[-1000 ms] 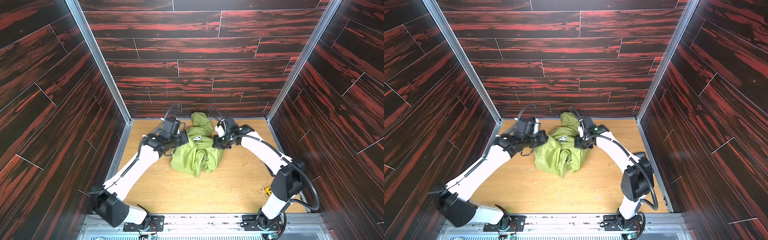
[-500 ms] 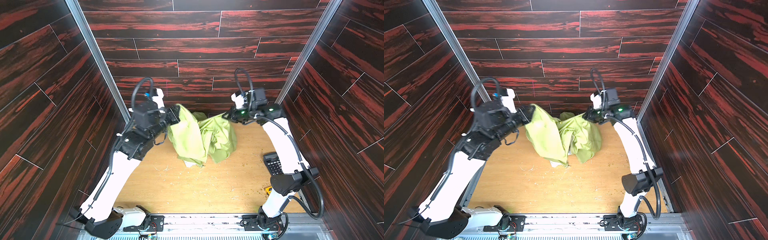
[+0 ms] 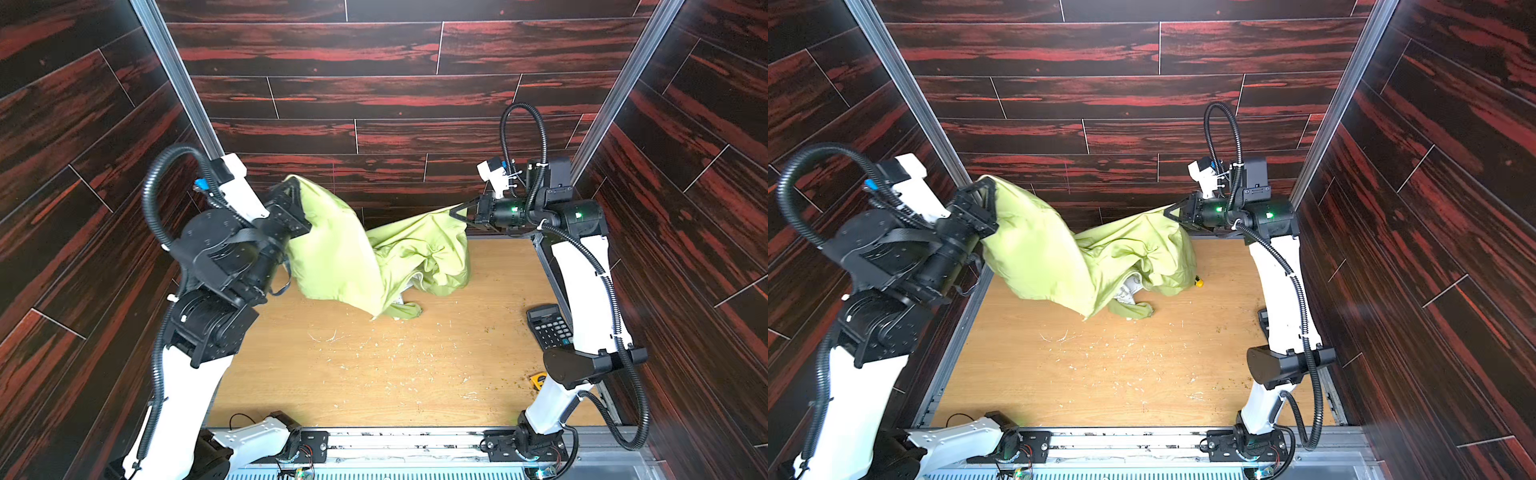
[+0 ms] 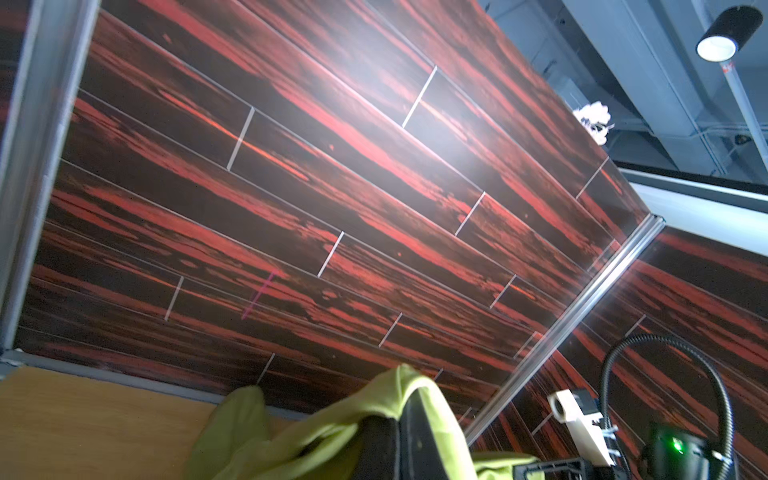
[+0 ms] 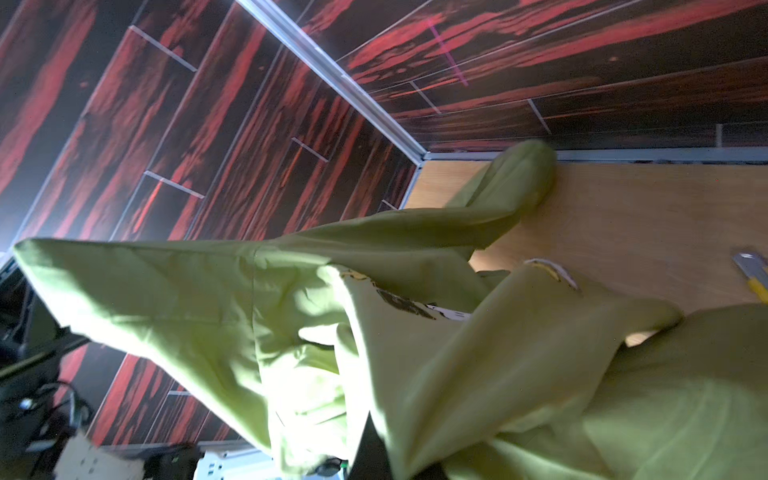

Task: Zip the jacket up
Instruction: 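Lift the green jacket with both grippers and spread it apart, then lower the jacket onto the table and open both grippers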

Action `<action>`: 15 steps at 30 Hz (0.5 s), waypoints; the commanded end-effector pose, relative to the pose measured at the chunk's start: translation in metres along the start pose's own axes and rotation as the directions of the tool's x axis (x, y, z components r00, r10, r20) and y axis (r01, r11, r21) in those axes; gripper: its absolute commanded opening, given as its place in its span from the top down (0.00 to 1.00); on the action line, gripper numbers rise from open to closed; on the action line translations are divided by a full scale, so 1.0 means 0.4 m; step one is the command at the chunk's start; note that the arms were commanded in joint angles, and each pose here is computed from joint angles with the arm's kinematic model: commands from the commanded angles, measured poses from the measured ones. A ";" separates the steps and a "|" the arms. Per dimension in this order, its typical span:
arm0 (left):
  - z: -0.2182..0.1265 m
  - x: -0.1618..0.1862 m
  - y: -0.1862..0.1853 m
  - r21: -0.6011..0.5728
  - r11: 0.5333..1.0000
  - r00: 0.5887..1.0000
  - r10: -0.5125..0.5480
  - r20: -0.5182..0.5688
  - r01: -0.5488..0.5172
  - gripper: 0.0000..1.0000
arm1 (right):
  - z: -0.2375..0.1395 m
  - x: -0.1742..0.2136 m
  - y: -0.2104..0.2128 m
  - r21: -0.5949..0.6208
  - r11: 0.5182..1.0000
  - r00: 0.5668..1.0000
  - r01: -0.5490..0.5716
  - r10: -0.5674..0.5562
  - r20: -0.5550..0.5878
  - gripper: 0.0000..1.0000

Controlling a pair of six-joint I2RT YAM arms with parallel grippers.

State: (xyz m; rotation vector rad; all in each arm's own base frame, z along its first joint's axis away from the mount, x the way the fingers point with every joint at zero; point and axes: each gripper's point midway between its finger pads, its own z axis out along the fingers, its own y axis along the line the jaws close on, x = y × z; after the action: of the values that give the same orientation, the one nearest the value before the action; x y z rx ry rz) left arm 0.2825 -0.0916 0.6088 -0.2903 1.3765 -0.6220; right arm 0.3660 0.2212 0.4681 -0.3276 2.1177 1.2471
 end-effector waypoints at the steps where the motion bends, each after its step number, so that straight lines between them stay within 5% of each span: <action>1: -0.054 -0.097 -0.001 -0.010 1.000 0.994 0.000 0.113 0.001 1.00 | -0.122 0.002 0.168 -0.131 0.977 0.984 0.168 -0.158 0.085 1.00; 8: -0.078 -0.129 0.040 -0.100 0.995 0.985 0.033 0.169 -0.016 1.00 | -0.198 0.007 0.237 -0.228 0.955 0.978 0.188 -0.162 0.130 0.94; 15: 0.022 -0.026 0.097 -0.231 0.969 0.989 0.113 0.094 -0.089 1.00 | -0.042 0.047 0.003 -0.118 0.983 0.989 -0.141 0.136 -0.054 1.00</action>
State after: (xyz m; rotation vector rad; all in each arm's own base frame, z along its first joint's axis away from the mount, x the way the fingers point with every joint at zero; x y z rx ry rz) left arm 0.2744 -0.0543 0.6125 -0.4033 1.3211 -0.4558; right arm 0.3029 0.2040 0.5230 -0.4138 1.9386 1.4058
